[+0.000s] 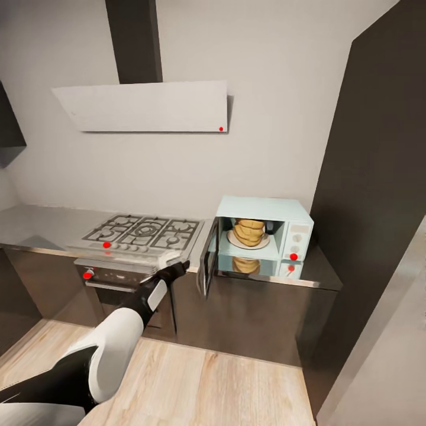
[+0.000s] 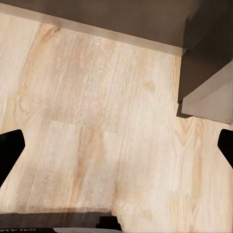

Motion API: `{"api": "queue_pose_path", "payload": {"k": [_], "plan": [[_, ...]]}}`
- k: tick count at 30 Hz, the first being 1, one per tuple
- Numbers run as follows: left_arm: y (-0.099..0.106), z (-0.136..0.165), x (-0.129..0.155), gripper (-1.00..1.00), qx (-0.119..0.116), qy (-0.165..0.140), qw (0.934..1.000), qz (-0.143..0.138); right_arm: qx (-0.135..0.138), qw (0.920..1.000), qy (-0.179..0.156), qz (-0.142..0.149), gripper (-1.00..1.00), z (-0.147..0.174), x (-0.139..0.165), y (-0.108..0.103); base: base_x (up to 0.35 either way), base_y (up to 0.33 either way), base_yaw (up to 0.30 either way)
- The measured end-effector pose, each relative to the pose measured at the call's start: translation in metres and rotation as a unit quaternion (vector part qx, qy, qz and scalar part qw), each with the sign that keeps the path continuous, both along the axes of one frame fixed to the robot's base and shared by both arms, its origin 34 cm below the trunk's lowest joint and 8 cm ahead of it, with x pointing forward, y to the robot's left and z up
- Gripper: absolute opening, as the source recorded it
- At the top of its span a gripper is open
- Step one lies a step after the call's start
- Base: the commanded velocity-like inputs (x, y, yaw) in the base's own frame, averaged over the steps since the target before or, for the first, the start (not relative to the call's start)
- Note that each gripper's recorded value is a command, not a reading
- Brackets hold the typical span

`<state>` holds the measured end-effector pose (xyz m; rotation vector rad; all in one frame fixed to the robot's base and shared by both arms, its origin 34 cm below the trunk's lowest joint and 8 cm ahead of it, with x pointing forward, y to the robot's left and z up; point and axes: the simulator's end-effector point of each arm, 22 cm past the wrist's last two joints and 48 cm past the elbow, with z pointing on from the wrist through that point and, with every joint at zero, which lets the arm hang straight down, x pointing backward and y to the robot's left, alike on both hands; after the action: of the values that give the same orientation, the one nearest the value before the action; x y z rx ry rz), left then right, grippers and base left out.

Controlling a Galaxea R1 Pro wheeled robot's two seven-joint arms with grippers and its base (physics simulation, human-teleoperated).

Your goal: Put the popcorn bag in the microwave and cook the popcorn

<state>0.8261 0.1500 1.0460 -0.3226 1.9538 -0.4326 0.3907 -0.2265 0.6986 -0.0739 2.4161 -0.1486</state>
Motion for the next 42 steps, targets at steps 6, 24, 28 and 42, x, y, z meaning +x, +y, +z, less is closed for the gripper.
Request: {"api": "queue_pose_path", "payload": {"k": [6,24,28,42], "plan": [[0.008,-0.014,-0.006,1.0,0.007,0.011,0.9999,0.001,0.0,1.0,-0.001,0.0,1.0,0.0,0.002,0.0,0.0,0.0,-0.001],[-0.003,-0.02,-0.011,1.0,0.013,0.013,0.9998,-0.008,0.018,0.9985,-0.036,0.038,1.0,0.024,0.053,0.054,0.017,-0.025,-0.134],[-0.003,-0.02,-0.011,1.0,0.013,0.013,0.9998,-0.008,0.024,0.995,-0.057,0.079,1.0,0.042,0.073,0.108,0.075,-0.108,0.0],[-0.003,-0.023,-0.013,1.0,0.012,0.015,0.9998,-0.008,-0.005,0.995,-0.039,0.092,1.0,0.039,0.075,0.111,0.071,-0.072,0.0]]}}
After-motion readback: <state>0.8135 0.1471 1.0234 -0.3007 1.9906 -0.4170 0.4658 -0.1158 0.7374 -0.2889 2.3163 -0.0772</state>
